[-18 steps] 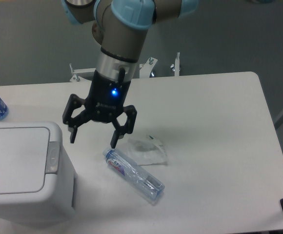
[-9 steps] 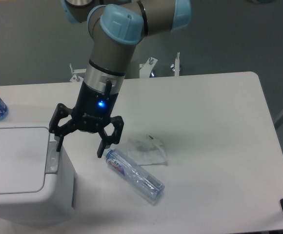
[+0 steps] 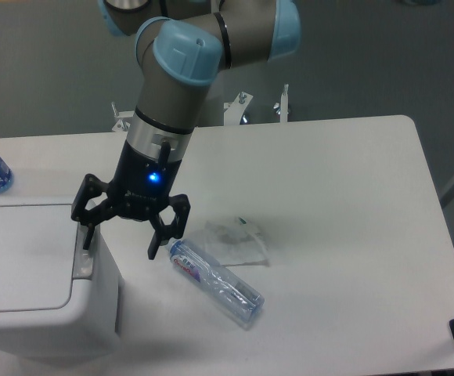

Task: Open the trash can
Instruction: 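Press the gripper finger against the lid edge to flip the lid open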

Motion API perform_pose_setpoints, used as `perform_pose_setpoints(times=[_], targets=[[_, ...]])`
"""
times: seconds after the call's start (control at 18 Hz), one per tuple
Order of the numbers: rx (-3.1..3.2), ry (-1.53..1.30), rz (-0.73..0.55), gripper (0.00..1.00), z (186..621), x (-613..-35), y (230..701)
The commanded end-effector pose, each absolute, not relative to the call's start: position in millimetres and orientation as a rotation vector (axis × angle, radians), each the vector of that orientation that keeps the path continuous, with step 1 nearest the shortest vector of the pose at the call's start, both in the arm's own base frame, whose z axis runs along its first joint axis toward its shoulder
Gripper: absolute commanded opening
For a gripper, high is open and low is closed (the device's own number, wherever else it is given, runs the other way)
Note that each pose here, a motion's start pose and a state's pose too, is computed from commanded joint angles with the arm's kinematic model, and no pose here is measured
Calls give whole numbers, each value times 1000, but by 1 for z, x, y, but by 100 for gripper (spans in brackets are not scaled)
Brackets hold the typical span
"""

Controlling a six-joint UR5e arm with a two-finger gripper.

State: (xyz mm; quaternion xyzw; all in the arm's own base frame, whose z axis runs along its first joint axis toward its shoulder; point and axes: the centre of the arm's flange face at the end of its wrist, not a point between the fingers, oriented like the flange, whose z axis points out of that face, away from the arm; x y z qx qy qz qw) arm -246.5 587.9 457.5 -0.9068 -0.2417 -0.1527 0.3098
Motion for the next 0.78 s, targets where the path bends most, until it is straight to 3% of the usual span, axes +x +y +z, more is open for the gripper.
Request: perform_pose_setpoints(times=[0.78], targets=[[-2403,-642,-406,100,452,-248,589]])
